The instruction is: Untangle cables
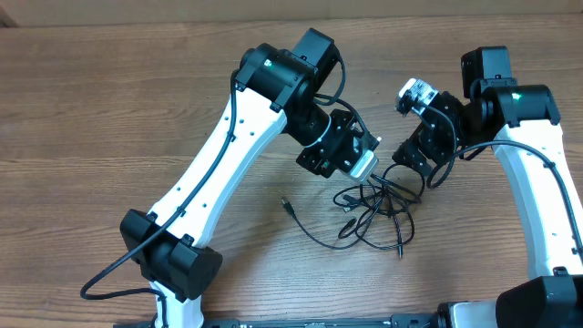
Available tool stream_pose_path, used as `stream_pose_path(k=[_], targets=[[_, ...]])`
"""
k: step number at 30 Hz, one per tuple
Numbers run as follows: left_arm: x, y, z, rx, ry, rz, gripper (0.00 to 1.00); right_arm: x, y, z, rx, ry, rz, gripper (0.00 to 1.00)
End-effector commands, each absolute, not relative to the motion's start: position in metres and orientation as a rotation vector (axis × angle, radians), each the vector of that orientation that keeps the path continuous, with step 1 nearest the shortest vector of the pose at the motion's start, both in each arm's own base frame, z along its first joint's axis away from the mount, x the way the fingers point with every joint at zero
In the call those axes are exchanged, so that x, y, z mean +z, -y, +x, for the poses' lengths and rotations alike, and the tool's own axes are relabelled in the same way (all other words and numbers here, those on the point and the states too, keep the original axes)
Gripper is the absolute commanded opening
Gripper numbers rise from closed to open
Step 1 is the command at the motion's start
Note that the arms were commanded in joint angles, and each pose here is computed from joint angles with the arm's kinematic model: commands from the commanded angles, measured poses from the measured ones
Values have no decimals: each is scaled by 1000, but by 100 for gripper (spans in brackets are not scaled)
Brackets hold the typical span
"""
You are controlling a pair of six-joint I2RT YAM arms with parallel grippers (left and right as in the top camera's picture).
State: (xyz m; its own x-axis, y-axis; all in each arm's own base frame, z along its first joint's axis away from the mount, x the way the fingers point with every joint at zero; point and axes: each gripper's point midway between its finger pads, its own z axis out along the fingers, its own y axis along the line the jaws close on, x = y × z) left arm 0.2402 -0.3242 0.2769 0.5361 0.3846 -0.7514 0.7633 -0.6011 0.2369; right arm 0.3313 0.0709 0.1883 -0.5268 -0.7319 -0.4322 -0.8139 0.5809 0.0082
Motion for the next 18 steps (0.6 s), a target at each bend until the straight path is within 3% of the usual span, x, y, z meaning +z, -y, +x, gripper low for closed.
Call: stream_pose_path(k=[1, 18], targets=[[288, 320, 251, -839, -800, 2189, 4, 192, -87, 316, 406, -2244, -1490, 98], [356, 323, 252, -758, -353, 1962, 4, 189, -108, 309, 590, -2148, -1534, 99]])
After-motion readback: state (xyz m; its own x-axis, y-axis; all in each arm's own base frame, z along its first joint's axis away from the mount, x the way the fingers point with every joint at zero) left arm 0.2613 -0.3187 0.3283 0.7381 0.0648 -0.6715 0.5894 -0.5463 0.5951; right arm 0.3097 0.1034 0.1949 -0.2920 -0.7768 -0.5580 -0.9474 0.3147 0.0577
